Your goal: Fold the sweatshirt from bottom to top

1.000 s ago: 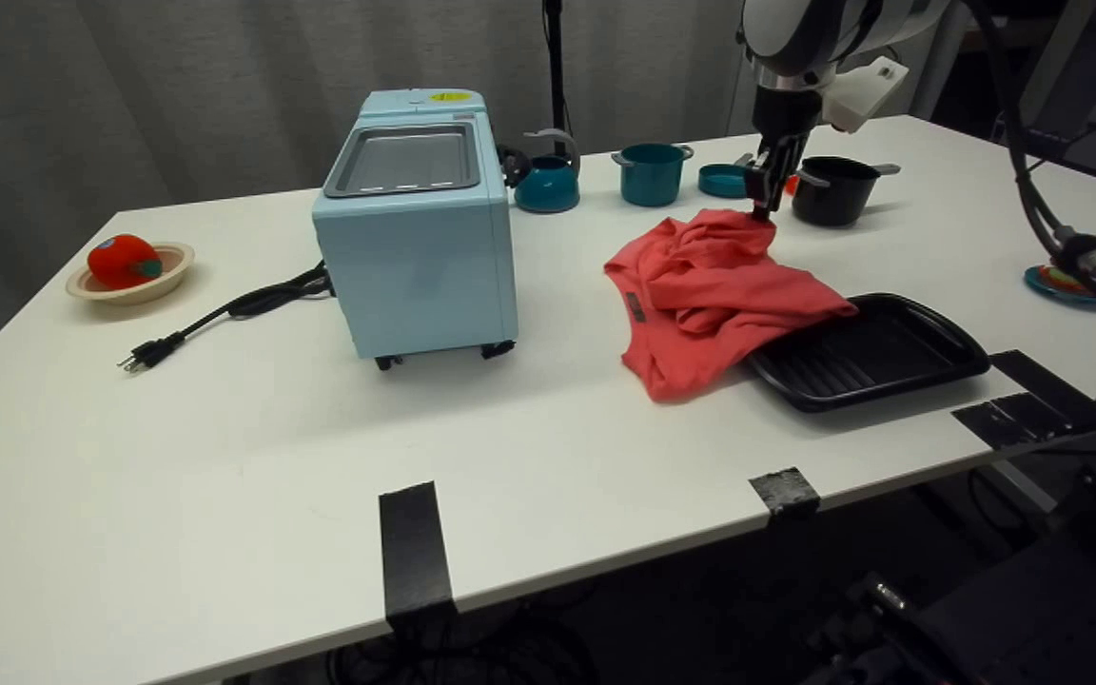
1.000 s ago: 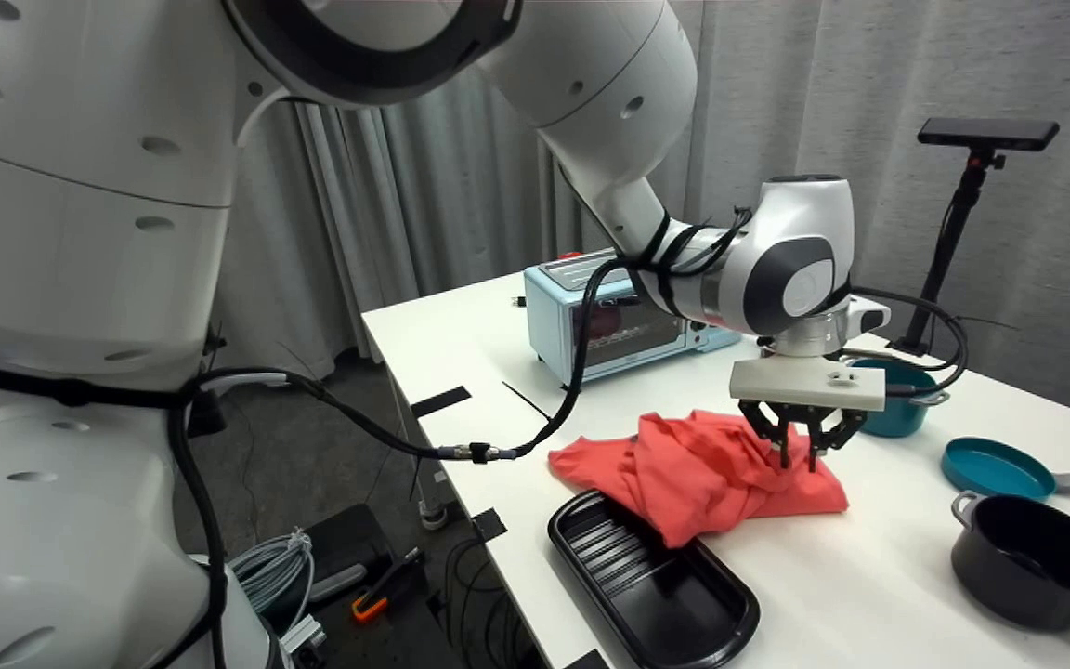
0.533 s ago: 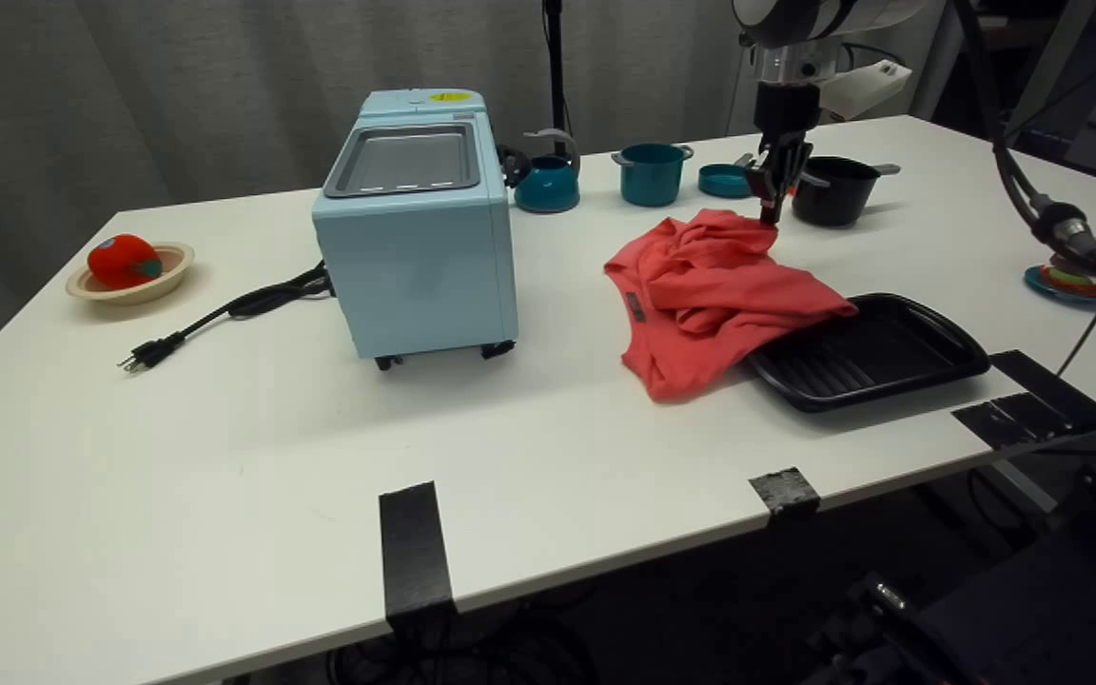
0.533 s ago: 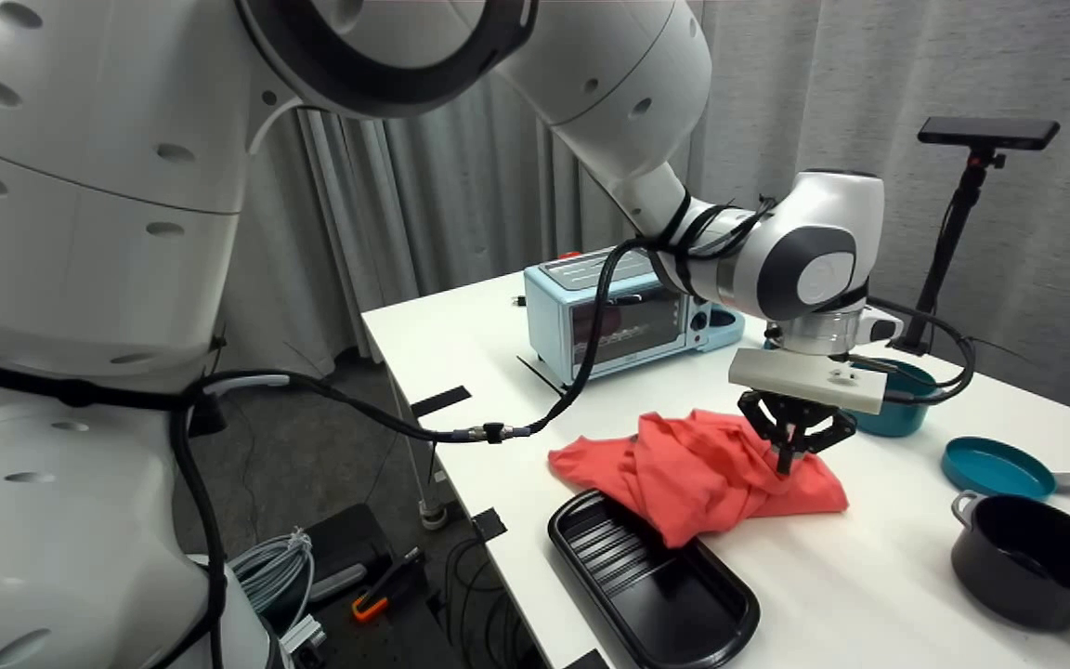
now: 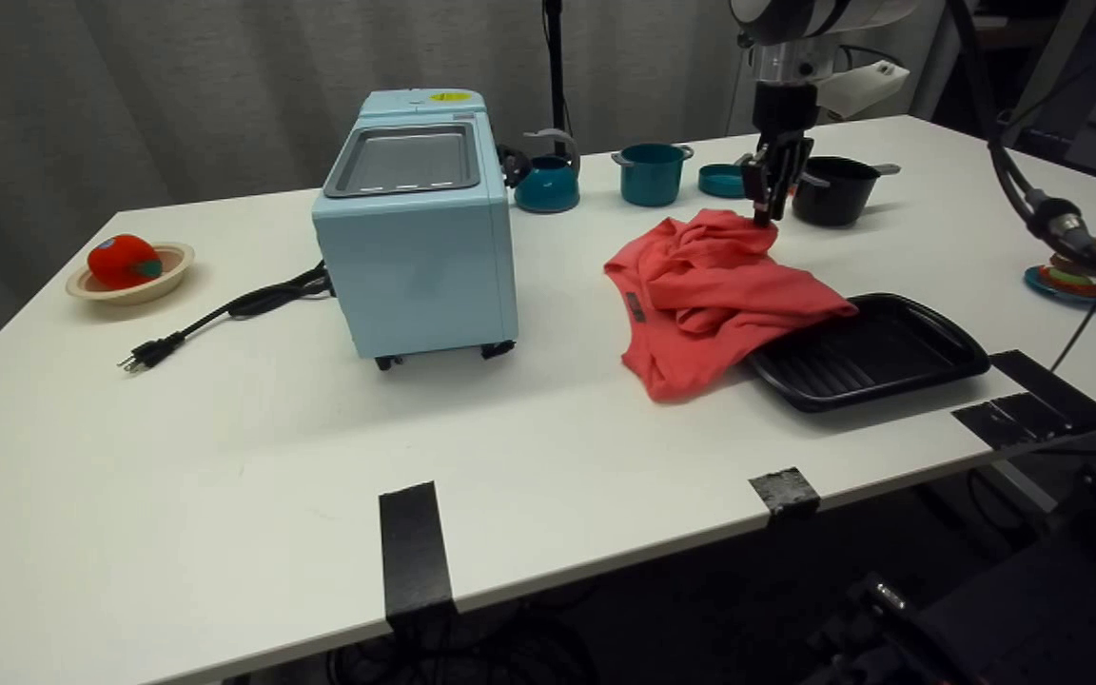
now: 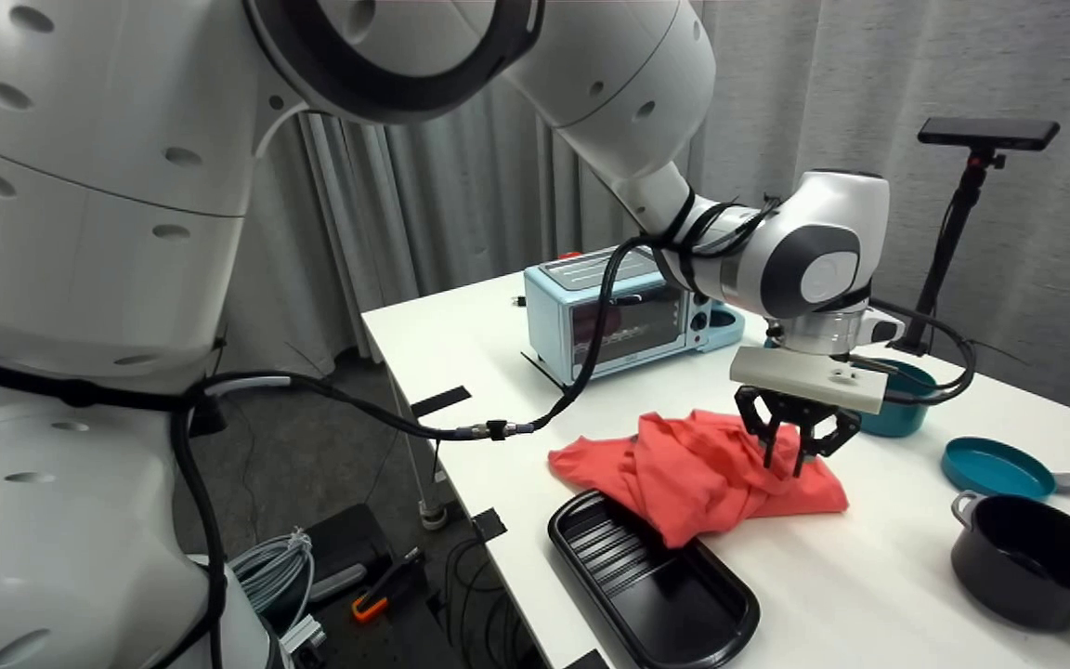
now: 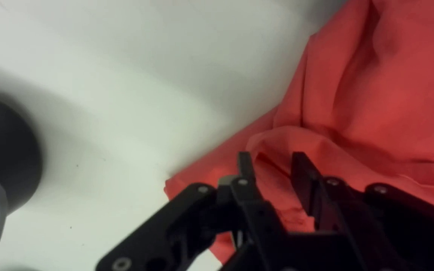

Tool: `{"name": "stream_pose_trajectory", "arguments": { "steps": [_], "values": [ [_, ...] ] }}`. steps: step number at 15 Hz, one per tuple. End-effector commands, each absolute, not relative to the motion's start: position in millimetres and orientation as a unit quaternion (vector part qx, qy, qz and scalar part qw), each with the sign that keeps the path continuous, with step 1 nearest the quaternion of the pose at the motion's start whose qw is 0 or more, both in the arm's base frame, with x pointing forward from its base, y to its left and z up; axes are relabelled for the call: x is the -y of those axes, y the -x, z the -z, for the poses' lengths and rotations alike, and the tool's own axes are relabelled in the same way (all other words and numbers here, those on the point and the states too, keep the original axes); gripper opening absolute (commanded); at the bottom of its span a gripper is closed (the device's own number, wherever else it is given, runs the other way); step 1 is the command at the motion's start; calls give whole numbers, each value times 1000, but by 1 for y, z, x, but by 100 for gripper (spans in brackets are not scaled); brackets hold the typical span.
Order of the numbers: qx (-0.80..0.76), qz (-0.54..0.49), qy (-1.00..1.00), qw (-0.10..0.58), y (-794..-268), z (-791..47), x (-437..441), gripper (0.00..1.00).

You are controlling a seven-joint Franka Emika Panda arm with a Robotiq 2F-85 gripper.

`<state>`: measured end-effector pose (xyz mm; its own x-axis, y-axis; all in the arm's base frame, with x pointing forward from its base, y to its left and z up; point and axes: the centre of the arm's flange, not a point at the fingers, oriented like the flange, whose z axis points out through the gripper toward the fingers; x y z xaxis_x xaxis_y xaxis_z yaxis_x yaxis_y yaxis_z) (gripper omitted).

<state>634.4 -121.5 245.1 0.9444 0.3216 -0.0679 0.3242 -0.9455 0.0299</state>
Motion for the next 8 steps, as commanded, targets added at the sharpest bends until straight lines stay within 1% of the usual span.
{"name": "stream_pose_trajectory", "arguments": {
  "steps": [1, 5, 6, 8],
  "values": [
    [-166, 24, -986, 12, -645, -246, 127, 65],
    [-165, 26, -986, 11, -647, -245, 127, 95],
    [-164, 31, -986, 6, -646, -245, 126, 99],
    [-164, 37, -986, 2, -645, -245, 126, 100]
  ]
}}
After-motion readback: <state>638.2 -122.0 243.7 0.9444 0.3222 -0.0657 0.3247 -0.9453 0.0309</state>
